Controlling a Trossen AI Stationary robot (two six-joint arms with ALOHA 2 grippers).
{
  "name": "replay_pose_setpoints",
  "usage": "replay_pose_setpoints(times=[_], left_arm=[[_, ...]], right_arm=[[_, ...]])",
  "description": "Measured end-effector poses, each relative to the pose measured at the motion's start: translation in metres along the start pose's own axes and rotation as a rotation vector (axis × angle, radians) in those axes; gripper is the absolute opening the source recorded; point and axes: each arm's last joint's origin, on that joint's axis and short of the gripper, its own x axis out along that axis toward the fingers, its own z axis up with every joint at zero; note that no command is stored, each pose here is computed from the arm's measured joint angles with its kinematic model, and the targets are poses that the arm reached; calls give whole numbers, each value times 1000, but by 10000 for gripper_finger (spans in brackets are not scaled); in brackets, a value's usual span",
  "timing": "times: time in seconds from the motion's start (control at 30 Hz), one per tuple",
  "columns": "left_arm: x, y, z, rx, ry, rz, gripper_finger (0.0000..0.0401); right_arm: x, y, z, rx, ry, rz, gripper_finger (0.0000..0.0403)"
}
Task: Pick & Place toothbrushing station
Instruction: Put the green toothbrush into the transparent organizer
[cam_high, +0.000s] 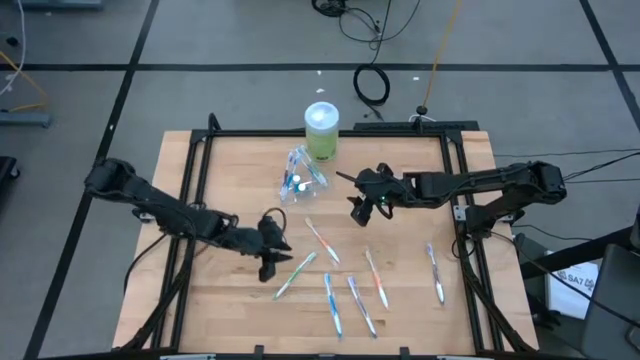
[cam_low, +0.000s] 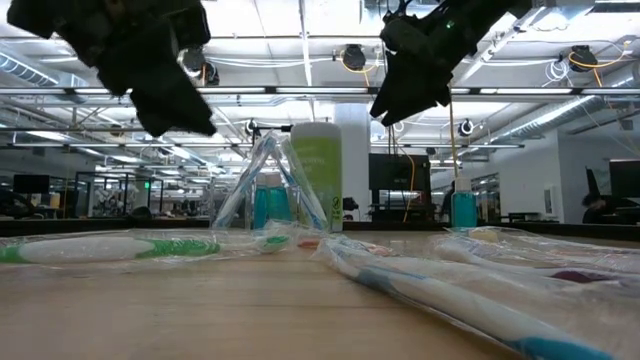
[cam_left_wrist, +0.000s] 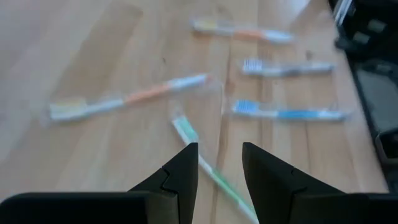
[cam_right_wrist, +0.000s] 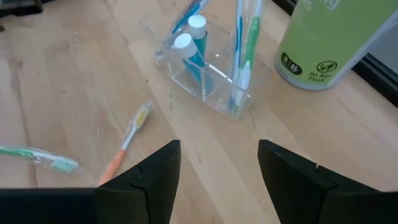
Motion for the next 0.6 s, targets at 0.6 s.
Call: replay_pose_setpoints(times=[0.6], left_arm=[[73,-5,-41,22,-9,53,131]], right_arm=[[13,12,-31,30,-73,84,210]])
